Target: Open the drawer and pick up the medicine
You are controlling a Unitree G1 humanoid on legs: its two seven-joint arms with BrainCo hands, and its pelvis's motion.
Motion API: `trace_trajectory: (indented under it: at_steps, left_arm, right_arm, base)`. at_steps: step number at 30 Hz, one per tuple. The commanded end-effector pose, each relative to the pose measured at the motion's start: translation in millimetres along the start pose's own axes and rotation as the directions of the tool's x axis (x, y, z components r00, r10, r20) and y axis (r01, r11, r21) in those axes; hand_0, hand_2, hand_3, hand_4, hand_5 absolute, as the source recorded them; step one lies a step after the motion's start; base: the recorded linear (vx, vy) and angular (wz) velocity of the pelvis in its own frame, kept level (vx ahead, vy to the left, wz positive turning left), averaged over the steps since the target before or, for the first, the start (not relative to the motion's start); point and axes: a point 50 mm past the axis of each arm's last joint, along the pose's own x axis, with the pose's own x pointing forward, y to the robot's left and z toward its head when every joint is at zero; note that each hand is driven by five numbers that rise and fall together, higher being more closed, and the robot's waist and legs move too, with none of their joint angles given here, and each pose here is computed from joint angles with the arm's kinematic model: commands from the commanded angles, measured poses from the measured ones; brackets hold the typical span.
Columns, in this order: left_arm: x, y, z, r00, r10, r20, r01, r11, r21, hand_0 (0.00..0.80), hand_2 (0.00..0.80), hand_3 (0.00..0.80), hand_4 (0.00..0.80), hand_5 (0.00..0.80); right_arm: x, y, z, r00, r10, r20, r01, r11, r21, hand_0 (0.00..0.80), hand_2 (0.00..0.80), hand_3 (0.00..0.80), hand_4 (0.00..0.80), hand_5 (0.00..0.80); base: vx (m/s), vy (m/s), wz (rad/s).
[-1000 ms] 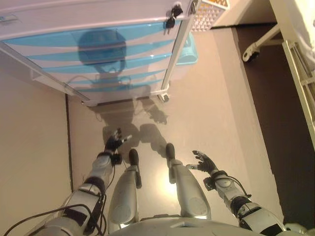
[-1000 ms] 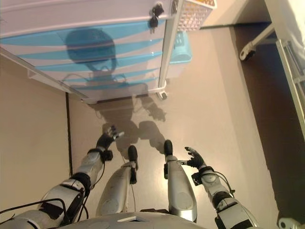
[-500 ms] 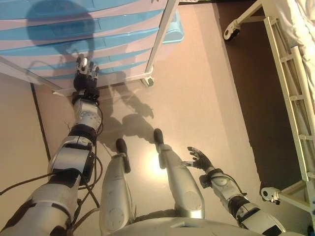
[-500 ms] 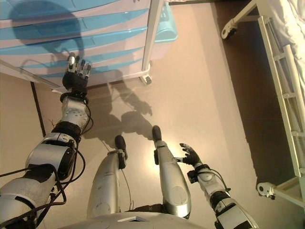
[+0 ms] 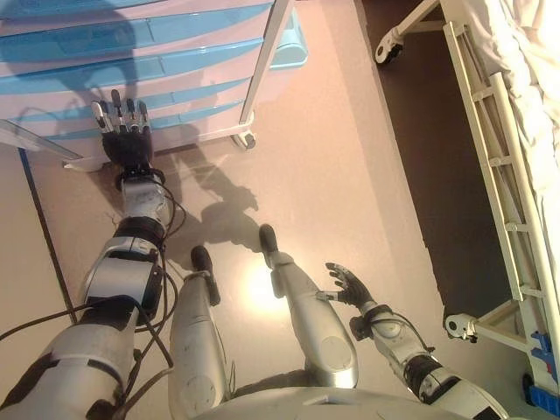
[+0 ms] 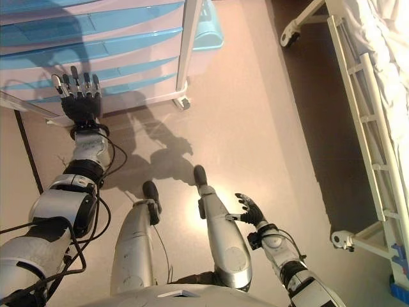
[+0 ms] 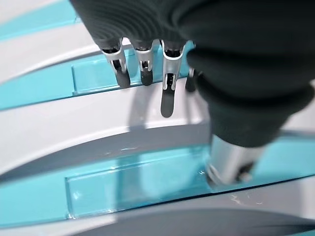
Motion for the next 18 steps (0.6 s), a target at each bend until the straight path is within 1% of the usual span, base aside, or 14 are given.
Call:
trace_trajectory:
  at_steps: [1,2,4,5,7,8,9,10,11,12,13,16,17,18]
  left_arm:
    - [39,-181,-2,0.559,-0.828,0.036,0.829,0.557,-0.053,0.373,0.373,0.373,0.373,0.373]
    - [36,-185,-6,0.526,-0.85,0.01,0.85,0.525,-0.053,0.38,0.38,0.38,0.38,0.38]
    - [30,-193,-14,0.469,-0.881,-0.059,0.88,0.472,-0.055,0.348,0.348,0.348,0.348,0.348]
    - [28,-194,-16,0.453,-0.888,-0.08,0.888,0.457,-0.052,0.358,0.358,0.358,0.358,0.358]
    - [25,-197,-20,0.425,-0.897,-0.123,0.899,0.434,-0.054,0.27,0.27,0.27,0.27,0.27]
    - [23,-199,-21,0.415,-0.898,-0.146,0.904,0.425,-0.043,0.0,0.0,0.0,0.0,0.0]
    - [23,-201,-21,0.407,-0.9,-0.157,0.907,0.419,-0.048,0.0,0.0,0.0,0.0,0.0]
    - [23,-202,-21,0.399,-0.902,-0.165,0.91,0.412,-0.051,0.072,0.072,0.072,0.072,0.072]
    - [23,-203,-21,0.393,-0.903,-0.174,0.912,0.407,-0.048,0.176,0.176,0.176,0.176,0.176]
    - [23,-204,-20,0.386,-0.905,-0.176,0.915,0.401,-0.052,0.417,0.417,0.417,0.417,0.417]
    - [23,-206,-20,0.373,-0.911,-0.175,0.92,0.388,-0.059,0.511,0.511,0.511,0.511,0.511]
    - [24,-211,-19,0.357,-0.918,-0.173,0.926,0.372,-0.066,0.518,0.518,0.518,0.518,0.518]
    - [24,-212,-19,0.354,-0.919,-0.174,0.926,0.37,-0.068,0.493,0.493,0.493,0.493,0.493]
    - [24,-213,-19,0.353,-0.919,-0.177,0.927,0.37,-0.069,0.402,0.402,0.402,0.402,0.402]
  right_arm:
    - [-15,7,-19,0.998,0.048,-0.051,-0.049,0.999,-0.022,0.0,0.0,0.0,0.0,0.0]
    - [-14,7,-18,0.998,0.048,-0.052,-0.05,0.998,-0.029,0.0,0.0,0.0,0.0,0.0]
    - [-14,4,-18,0.997,0.045,-0.056,-0.047,0.998,-0.036,0.0,0.0,0.0,0.0,0.0]
    - [-14,3,-18,0.997,0.042,-0.058,-0.045,0.998,-0.038,0.0,0.0,0.0,0.0,0.0]
    - [-14,0,-18,0.997,0.036,-0.066,-0.038,0.998,-0.04,0.0,0.0,0.0,0.0,0.0]
    - [-14,-2,-18,0.997,0.032,-0.068,-0.035,0.999,-0.039,0.0,0.0,0.0,0.0,0.0]
    - [-14,-3,-18,0.997,0.029,-0.07,-0.032,0.999,-0.037,0.0,0.0,0.0,0.0,0.0]
    - [-14,-4,-18,0.997,0.026,-0.072,-0.029,0.999,-0.036,0.0,0.0,0.0,0.0,0.0]
    - [-14,-4,-18,0.997,0.022,-0.073,-0.024,0.999,-0.033,0.0,0.0,0.0,0.0,0.0]
    - [-14,-5,-18,0.997,0.02,-0.073,-0.022,0.999,-0.031,0.0,0.0,0.0,0.0,0.0]
    - [-14,-5,-19,0.997,0.018,-0.074,-0.021,0.999,-0.03,0.0,0.0,0.0,0.0,0.0]
    - [-14,-4,-20,0.996,0.019,-0.083,-0.021,0.999,-0.028,0.0,0.0,0.0,0.0,0.0]
    - [-14,-4,-21,0.996,0.018,-0.087,-0.02,0.999,-0.027,0.0,0.0,0.0,0.0,0.0]
    - [-15,-4,-21,0.996,0.017,-0.091,-0.019,0.999,-0.025,0.0,0.0,0.0,0.0,0.0]
  base:
    - [0.0,0.0,0.0]
    - [0.0,0.0,0.0]
    - [0.011,0.0,0.05]
    - [0.019,-0.004,0.05]
    - [0.017,-0.006,0.05]
    - [0.013,-0.018,0.05]
    - [0.016,-0.024,0.06]
    - [0.019,-0.024,0.07]
    - [0.019,-0.022,0.13]
    - [0.016,-0.026,0.17]
    - [0.016,-0.025,0.2]
    - [0.013,-0.017,0.05]
    - [0.0,0.0,0.0]
    - [0.023,-0.014,0.04]
